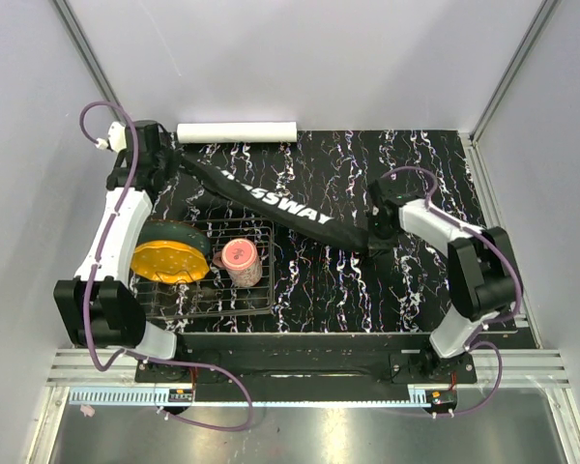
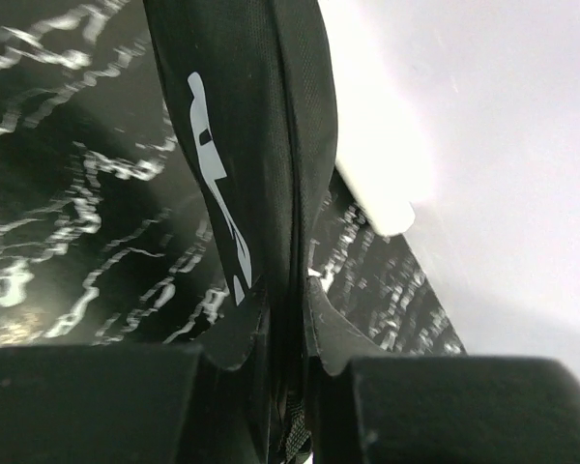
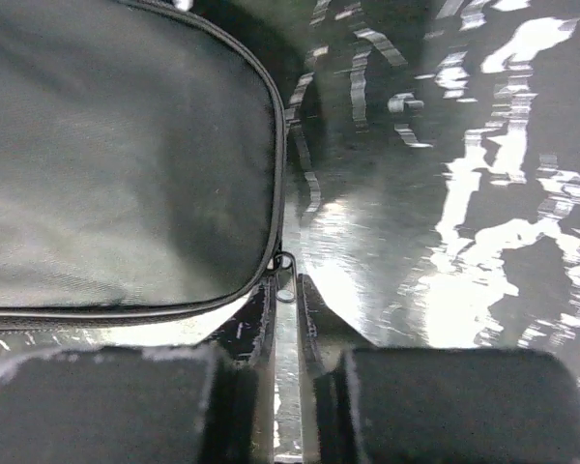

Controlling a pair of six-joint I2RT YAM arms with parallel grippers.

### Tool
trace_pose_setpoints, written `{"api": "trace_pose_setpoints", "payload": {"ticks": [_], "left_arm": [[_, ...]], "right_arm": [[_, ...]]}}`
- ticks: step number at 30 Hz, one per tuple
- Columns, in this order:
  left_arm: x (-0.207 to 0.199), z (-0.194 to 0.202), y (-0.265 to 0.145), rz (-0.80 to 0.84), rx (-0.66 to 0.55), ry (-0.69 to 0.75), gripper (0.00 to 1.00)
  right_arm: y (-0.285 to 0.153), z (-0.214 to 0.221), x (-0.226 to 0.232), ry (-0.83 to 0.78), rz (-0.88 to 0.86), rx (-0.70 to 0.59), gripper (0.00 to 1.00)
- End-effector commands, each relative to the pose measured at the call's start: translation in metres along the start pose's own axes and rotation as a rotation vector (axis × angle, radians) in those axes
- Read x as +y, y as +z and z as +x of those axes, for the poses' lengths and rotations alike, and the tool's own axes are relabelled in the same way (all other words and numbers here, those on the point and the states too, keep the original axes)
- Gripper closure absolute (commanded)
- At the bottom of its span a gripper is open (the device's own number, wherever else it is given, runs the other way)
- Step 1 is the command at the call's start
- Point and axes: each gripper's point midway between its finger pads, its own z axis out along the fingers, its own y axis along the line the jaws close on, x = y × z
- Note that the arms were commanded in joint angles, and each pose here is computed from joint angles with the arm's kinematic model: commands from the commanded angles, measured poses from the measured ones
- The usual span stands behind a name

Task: Pack up the badminton gear

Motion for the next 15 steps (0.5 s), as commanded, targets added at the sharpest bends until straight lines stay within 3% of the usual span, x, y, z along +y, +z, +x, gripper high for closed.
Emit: {"api": "trace_pose_setpoints", "payload": {"ticks": [1,2,5,6,8,10,12,15], "left_arm": [[-0.061,0.034,-0.016,0.382,0.185,0.006,1.0],[-0.077,0.054,-0.026,0.489,0.285,-0.001,1.0],[-0.13,0.078,-0.049,0.805,0.336,-0.037,1.0],[-0.136,0.088,-0.05,0.834,0.364,-0.062,1.0],[-0.153,0.105,-0.058,0.899,0.386,-0.093,1.0],[-0.16,0.119,-0.056,0.916,0.402,-0.14,1.0],[-0.168,0.132,-0.06,0.944,0.386,-0.166,1.0],[-0.173,0.146,-0.059,0.933,0.376,-0.163,1.0]], "right_arm": [[-0.04,-0.04,-0.036,0.1,0.068,-0.224,0.79],[-0.049,-0.045,-0.041,0.124,0.049,-0.253,0.67],[-0.066,-0.047,-0.034,0.097,-0.026,-0.28,0.46],[-0.072,-0.048,-0.031,0.089,-0.044,-0.295,0.32],[-0.09,-0.049,-0.024,0.091,-0.095,-0.342,0.21],[-0.104,-0.047,-0.009,0.106,-0.183,-0.355,0.17],[-0.129,-0.04,0.03,0.117,-0.416,-0.341,0.17],[-0.162,-0.021,0.085,0.117,-0.811,-0.286,0.0]]}}
